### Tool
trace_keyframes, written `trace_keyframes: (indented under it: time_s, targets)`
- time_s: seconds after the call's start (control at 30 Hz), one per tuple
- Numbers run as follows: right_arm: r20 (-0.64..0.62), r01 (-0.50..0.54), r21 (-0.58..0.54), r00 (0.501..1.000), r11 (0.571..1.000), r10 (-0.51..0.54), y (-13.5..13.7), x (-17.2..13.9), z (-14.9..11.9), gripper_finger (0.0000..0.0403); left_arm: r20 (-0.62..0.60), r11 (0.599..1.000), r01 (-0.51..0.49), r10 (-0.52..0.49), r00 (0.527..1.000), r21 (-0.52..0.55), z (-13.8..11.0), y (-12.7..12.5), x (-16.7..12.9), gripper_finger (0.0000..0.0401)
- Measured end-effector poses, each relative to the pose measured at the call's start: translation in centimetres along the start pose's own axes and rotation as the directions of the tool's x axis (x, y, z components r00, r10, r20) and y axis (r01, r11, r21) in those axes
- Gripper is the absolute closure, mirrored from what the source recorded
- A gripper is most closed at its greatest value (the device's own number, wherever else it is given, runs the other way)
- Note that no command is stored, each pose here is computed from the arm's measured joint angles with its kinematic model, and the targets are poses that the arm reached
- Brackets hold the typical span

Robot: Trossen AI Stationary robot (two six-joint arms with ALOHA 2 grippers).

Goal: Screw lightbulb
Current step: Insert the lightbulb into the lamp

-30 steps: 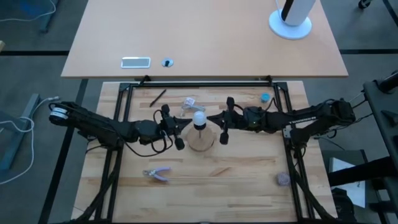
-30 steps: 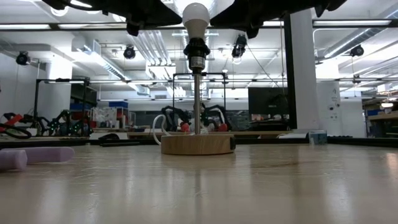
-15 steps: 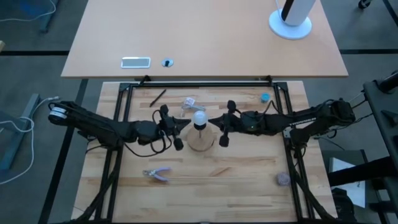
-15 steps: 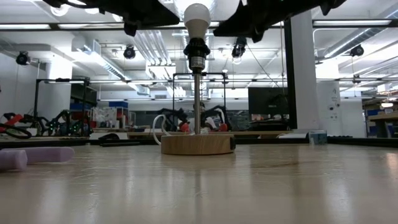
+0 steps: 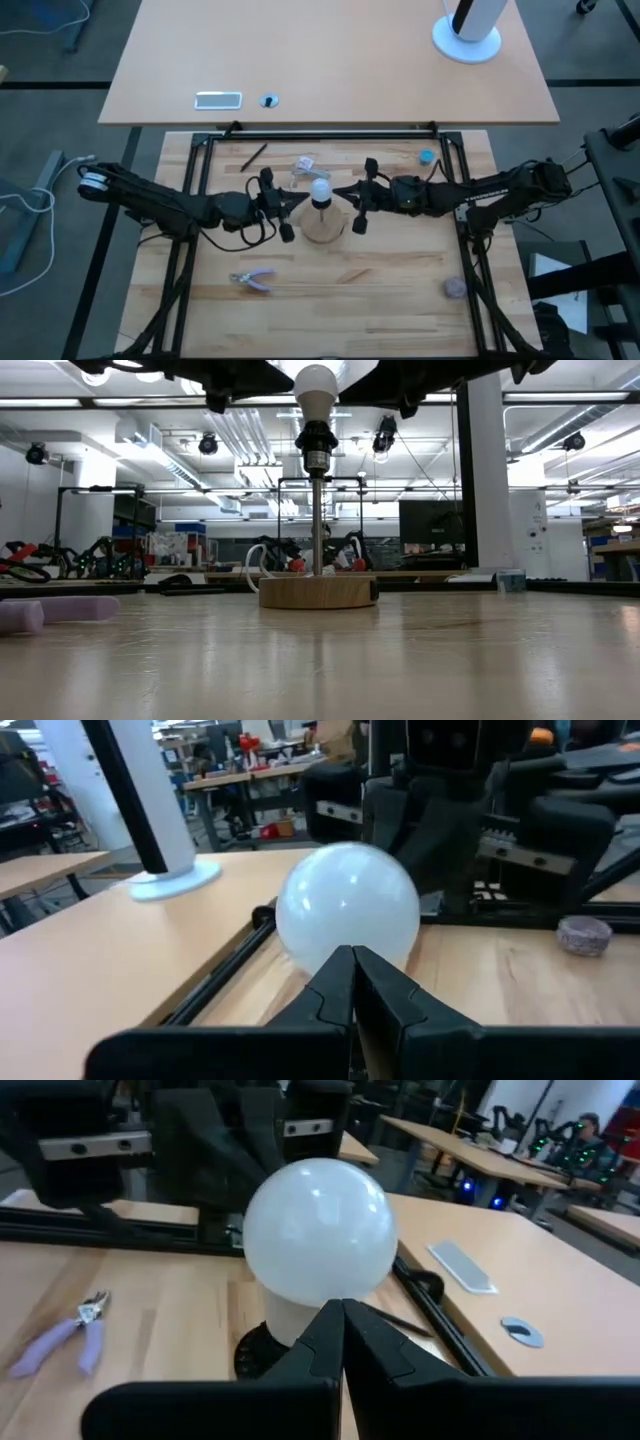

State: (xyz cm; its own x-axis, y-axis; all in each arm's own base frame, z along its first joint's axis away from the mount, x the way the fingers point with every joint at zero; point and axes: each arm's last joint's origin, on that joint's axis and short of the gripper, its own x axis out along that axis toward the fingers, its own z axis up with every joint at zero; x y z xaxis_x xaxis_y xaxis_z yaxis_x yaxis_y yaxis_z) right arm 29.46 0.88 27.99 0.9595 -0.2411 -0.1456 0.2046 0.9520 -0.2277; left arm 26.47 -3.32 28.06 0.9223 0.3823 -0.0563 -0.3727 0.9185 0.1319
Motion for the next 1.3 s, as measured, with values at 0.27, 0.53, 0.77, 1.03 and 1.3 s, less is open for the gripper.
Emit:
trace_keyframes:
  time_s: [0.27, 0.53, 0.77, 1.03, 1.3]
  targets:
    - [0.015, -0.087, 0.003, 0.996, 0.996, 0.087, 0.41, -0.04, 0.05, 0.0403, -0.026, 0.995, -0.095, 0.095, 0.995, 0.009, -0.46, 0.32, 0.42, 0.0401]
    - [-0.048, -0.058, 0.002, 0.997, 0.998, 0.058, 0.58, -0.24, -0.41, 0.0403, -0.057, 0.996, -0.094, 0.094, 0.994, 0.005, -0.63, 0.29, 0.06, 0.0401]
    - [-0.039, 0.034, -0.009, 0.999, 0.999, -0.034, -0.14, -0.07, -0.28, 0.0403, -0.038, 1.000, 0.009, -0.010, 0.999, -0.017, -0.36, -0.13, -0.18, 0.0401]
    - [0.015, -0.015, -0.025, 1.000, 1.000, 0.015, -0.10, -0.06, 0.18, 0.0403, -0.009, 1.000, -0.001, 0.001, 1.000, 0.002, -0.04, 0.10, -0.08, 0.0401]
    - [0.024, -0.070, -0.016, 0.997, 0.997, 0.071, 0.15, -0.06, 0.19, 0.0403, -0.016, 0.999, -0.048, 0.048, 0.999, 0.003, -0.11, 0.55, 0.11, 0.0401]
